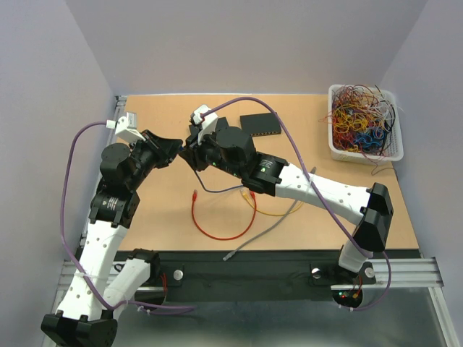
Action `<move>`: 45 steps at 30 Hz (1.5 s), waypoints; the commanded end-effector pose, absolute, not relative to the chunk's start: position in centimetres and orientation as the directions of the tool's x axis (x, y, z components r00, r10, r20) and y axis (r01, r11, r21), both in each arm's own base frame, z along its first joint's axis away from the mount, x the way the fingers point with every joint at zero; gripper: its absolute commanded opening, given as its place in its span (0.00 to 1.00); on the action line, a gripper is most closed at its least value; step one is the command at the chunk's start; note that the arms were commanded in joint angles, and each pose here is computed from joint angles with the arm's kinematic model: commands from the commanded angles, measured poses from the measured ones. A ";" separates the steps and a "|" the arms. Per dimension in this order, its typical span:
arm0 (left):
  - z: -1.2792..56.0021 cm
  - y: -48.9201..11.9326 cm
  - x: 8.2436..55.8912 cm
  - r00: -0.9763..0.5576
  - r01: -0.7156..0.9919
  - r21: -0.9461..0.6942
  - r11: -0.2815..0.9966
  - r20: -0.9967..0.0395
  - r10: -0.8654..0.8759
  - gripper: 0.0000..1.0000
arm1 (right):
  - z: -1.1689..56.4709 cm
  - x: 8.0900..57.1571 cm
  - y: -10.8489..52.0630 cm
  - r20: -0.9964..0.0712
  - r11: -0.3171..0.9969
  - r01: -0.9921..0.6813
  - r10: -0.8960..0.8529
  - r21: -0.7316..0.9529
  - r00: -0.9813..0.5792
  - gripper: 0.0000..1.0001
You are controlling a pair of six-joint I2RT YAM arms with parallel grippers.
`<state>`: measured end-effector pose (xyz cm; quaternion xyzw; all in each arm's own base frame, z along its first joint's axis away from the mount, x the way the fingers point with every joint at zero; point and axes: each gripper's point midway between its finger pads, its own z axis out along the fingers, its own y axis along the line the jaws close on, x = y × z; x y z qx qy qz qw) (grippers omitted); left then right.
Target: Insert the plug into the switch port
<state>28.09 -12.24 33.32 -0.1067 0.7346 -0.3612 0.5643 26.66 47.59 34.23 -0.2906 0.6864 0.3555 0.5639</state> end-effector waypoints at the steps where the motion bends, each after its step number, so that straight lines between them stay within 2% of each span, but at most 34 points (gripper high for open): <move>1: 34.6 -12.2 27.9 -0.293 0.292 -0.630 0.720 -0.775 -0.559 0.00 | 36.2 26.7 47.8 -0.983 0.561 -0.808 0.070 0.180 -0.171 0.33; 18: 34.9 -12.2 27.8 -0.286 0.299 -0.629 0.717 -0.776 -0.562 0.00 | 34.9 27.1 48.0 -0.983 0.580 -0.796 0.047 0.172 -0.177 0.32; 21: 34.8 -12.2 27.8 -0.287 0.299 -0.628 0.718 -0.777 -0.560 0.00 | 34.9 27.3 47.9 -0.983 0.586 -0.792 0.048 0.171 -0.177 0.28; 30: 34.4 -12.3 28.0 -0.293 0.297 -0.630 0.717 -0.775 -0.560 0.00 | 34.8 27.5 47.7 -0.985 0.593 -0.789 0.041 0.158 -0.167 0.03; 31: 34.3 -12.3 28.1 -0.296 0.294 -0.632 0.717 -0.773 -0.560 0.03 | 34.7 27.5 47.6 -0.985 0.595 -0.788 0.040 0.158 -0.168 0.01; 34: 34.1 -12.4 28.3 -0.303 0.295 -0.627 0.722 -0.777 -0.551 0.30 | 34.3 27.7 47.2 -0.986 0.612 -0.777 0.030 0.148 -0.164 0.01; 35: 33.9 -12.4 28.5 -0.306 0.291 -0.624 0.725 -0.779 -0.547 0.43 | 34.1 28.4 46.7 -0.987 0.638 -0.758 0.027 0.137 -0.157 0.00; 38: 33.4 -11.8 29.1 -0.306 0.259 -0.600 0.757 -0.795 -0.525 0.57 | 33.9 30.5 44.0 -0.986 0.687 -0.712 0.036 0.141 -0.161 0.01; 40: 33.2 -11.5 29.5 -0.304 0.236 -0.586 0.775 -0.802 -0.514 0.63 | 33.6 32.8 40.8 -0.980 0.727 -0.664 0.063 0.174 -0.188 0.01; 45: 32.1 -10.9 31.5 -0.303 0.179 -0.571 0.801 -0.807 -0.507 0.68 | 32.3 36.1 35.4 -0.978 0.807 -0.565 0.067 0.171 -0.199 0.00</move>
